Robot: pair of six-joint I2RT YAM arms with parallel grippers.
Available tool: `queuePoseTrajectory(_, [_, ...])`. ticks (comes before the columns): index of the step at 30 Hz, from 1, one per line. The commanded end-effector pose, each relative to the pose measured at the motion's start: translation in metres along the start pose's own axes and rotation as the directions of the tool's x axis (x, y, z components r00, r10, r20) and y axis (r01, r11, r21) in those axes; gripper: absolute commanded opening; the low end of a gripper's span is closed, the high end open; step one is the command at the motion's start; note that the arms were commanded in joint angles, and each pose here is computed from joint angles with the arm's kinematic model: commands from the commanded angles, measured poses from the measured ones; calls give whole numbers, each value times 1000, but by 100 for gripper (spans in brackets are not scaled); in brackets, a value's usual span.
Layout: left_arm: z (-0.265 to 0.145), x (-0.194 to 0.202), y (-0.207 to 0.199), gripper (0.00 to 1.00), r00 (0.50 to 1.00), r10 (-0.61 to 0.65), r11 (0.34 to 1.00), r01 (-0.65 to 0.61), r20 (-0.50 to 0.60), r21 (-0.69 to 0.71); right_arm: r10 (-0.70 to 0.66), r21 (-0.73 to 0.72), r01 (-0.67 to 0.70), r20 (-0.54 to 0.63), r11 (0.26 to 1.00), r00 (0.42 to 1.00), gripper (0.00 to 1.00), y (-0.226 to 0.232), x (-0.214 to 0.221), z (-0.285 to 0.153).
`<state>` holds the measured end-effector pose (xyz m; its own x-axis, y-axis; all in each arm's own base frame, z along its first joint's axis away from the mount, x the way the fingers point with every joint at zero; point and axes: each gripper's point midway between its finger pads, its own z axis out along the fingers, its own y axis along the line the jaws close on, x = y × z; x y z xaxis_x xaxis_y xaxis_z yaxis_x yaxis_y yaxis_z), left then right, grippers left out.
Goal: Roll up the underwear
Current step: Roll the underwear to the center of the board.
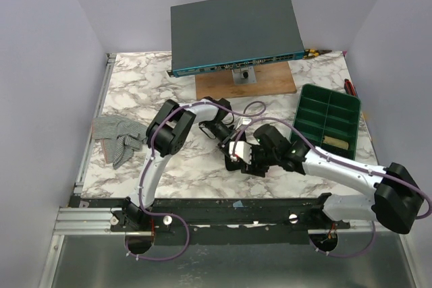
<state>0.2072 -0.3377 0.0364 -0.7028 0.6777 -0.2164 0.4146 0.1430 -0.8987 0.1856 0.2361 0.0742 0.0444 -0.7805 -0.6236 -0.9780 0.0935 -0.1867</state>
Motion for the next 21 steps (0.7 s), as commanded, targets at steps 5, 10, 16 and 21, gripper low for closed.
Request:
queuePoseTrajectory(5, [1, 7, 19, 0, 995, -99, 995, 99, -12, 24, -132, 87, 135, -44, 987, 990, 61, -1, 9, 20])
queuePoseTrajectory(10, [1, 8, 20, 0, 992, -128, 991, 128, -15, 40, -182, 124, 189, -68, 974, 981, 61, -7, 13, 27])
queuePoseTrajectory(16, [2, 11, 21, 0, 987, -159, 986, 160, -25, 48, -227, 134, 236, -81, 962, 971, 61, -11, 16, 35])
queuePoseTrajectory(21, [2, 13, 23, 0, 980, -193, 979, 195, -36, 60, -254, 120, 263, -83, 957, 963, 59, -10, 19, 44])
